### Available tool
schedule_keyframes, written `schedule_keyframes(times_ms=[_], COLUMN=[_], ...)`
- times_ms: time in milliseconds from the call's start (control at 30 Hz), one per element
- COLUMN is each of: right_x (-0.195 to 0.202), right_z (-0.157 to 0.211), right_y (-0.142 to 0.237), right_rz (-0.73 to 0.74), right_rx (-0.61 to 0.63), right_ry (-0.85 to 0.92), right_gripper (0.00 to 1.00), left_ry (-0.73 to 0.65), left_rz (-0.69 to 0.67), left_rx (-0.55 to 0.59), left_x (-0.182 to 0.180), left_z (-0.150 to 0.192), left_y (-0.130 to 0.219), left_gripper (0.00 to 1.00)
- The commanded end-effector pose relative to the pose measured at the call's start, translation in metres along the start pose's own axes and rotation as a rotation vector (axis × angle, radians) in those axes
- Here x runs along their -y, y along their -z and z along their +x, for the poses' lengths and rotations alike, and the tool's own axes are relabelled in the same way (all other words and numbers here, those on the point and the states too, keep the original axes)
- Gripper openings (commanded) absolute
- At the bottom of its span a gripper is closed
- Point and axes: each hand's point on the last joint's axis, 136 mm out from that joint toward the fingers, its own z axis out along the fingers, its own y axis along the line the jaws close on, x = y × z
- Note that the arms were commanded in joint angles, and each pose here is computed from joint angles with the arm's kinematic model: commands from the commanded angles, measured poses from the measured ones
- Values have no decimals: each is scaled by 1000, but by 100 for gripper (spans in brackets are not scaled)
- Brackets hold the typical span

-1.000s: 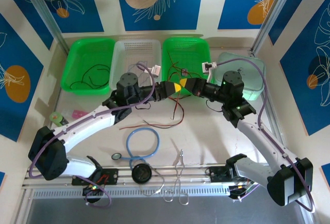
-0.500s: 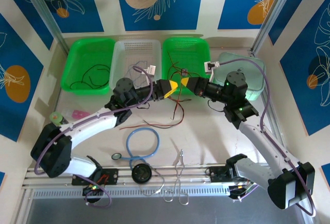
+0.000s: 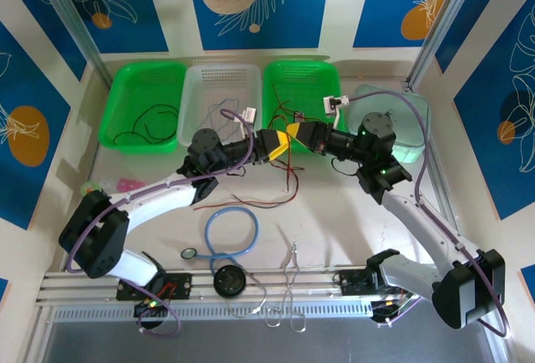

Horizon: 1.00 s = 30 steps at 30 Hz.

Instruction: Untangle the cables

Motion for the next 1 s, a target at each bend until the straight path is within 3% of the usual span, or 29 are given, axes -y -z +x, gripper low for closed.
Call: schedule_keyframes(times_ms=[0, 133, 333, 467, 567, 767, 967], right_x=[-23, -21, -20, -18, -20, -28, -25], right_z=[-7, -6, -4, -6, -12, -25, -46], right_y=[-2, -3, -3, -1, 3, 16, 38], right_rz=[-65, -63, -61, -53, -47, -37, 5], right_rx=[3, -5, -6, 9, 36, 100, 194], right_ry=[35, 33, 24, 28, 40, 71, 90], right_gripper=[0, 0, 0, 0, 0, 0, 0], left_ry=[-34, -31, -37, -42, -66, -176, -204], left_rz=[37, 15, 16, -2, -58, -344, -444], left_rx=[-16, -13, -7, -10, -20, -79, -115], left_x=[14, 7, 8, 6, 1, -17, -14], left_z=[2, 4, 1, 1, 3, 8, 10], left_y=[4, 5, 4, 4, 7, 27, 42], left_gripper=[45, 33, 30, 11, 3, 0, 0])
